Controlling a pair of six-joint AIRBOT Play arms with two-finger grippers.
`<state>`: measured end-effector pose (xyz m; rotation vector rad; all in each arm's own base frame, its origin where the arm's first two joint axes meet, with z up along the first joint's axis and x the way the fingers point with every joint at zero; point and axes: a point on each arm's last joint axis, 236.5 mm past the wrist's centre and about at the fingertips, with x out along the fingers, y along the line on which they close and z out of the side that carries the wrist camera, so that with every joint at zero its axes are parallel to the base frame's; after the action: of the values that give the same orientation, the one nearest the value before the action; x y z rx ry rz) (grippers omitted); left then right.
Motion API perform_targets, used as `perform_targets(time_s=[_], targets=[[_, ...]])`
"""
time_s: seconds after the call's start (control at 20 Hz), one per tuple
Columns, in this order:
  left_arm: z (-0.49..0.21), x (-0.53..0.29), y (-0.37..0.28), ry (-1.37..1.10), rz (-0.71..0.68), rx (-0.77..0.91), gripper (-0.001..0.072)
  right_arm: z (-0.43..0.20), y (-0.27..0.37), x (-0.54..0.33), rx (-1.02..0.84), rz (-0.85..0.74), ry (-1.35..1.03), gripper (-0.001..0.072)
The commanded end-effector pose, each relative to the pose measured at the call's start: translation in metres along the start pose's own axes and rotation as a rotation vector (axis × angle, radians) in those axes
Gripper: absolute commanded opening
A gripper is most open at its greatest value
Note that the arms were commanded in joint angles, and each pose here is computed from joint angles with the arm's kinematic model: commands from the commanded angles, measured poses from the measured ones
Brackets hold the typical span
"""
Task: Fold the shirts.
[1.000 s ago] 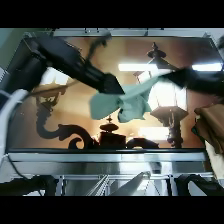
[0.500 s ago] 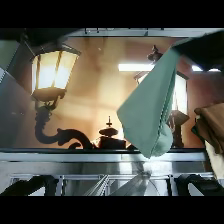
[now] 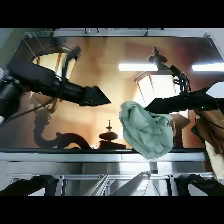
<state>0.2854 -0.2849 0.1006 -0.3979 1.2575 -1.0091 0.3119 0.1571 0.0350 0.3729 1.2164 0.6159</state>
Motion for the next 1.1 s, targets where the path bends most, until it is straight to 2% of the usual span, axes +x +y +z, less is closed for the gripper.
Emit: perform_targets(time_s=[0.0,0.05,0.1,0.15,0.2,0.45,0.65,0.7,0.75,0.8,0.85,0.9,0.95,1.05], targets=[[-0.045,0.061,0.031,0.17,-0.004,-0.106,0.0713,-0.025,-0.102,-0.046,0.108,-0.26,0.05,0.0369],[-0.053,0.078,0.032,0.209,-0.007,-0.114,0.0713,-0.028,-0.13,-0.069,0.195,-0.332,0.009,0.0374],[-0.058,0.097,0.035,0.227,0.004,-0.115,0.0713,-0.033,-0.153,-0.089,0.291,-0.368,-0.039,0.0427],[-0.062,0.115,0.04,0.238,0.019,-0.118,0.0713,-0.039,-0.166,-0.098,0.374,-0.362,-0.075,0.0532],[-0.066,0.133,0.046,0.247,0.035,-0.121,0.0712,-0.044,-0.174,-0.1,0.447,-0.332,-0.103,0.054],[-0.062,0.19,0.041,0.321,0.026,-0.069,0.0711,-0.08,-0.169,-0.039,0.571,-0.193,-0.06,0.054],[-0.029,0.218,0.035,0.298,0.008,-0.025,0.0712,-0.104,-0.143,0.022,0.537,-0.098,0.056,0.0538],[-0.021,0.222,0.035,0.289,0.005,-0.025,0.0711,-0.106,-0.137,0.033,0.518,-0.092,0.084,0.0527],[-0.014,0.225,0.035,0.279,0.003,-0.023,0.069,-0.106,-0.132,0.041,0.504,-0.085,0.099,0.0471],[-0.007,0.227,0.034,0.272,0.0,-0.018,0.0566,-0.103,-0.127,0.048,0.487,-0.073,0.1,0.0389],[-0.004,0.229,0.033,0.271,-0.005,-0.012,0.0349,-0.099,-0.121,0.052,0.461,-0.06,0.094,0.0209],[-0.001,0.23,0.032,0.275,-0.009,-0.005,0.0046,-0.096,-0.116,0.053,0.438,-0.045,0.084,0.0016],[-0.001,0.23,0.032,0.283,-0.01,0.003,0.001,-0.092,-0.114,0.053,0.426,-0.033,0.072,0.0021],[0.001,0.225,0.031,0.284,-0.013,0.003,0.0011,-0.086,-0.112,0.049,0.409,-0.036,0.051,0.0021]])
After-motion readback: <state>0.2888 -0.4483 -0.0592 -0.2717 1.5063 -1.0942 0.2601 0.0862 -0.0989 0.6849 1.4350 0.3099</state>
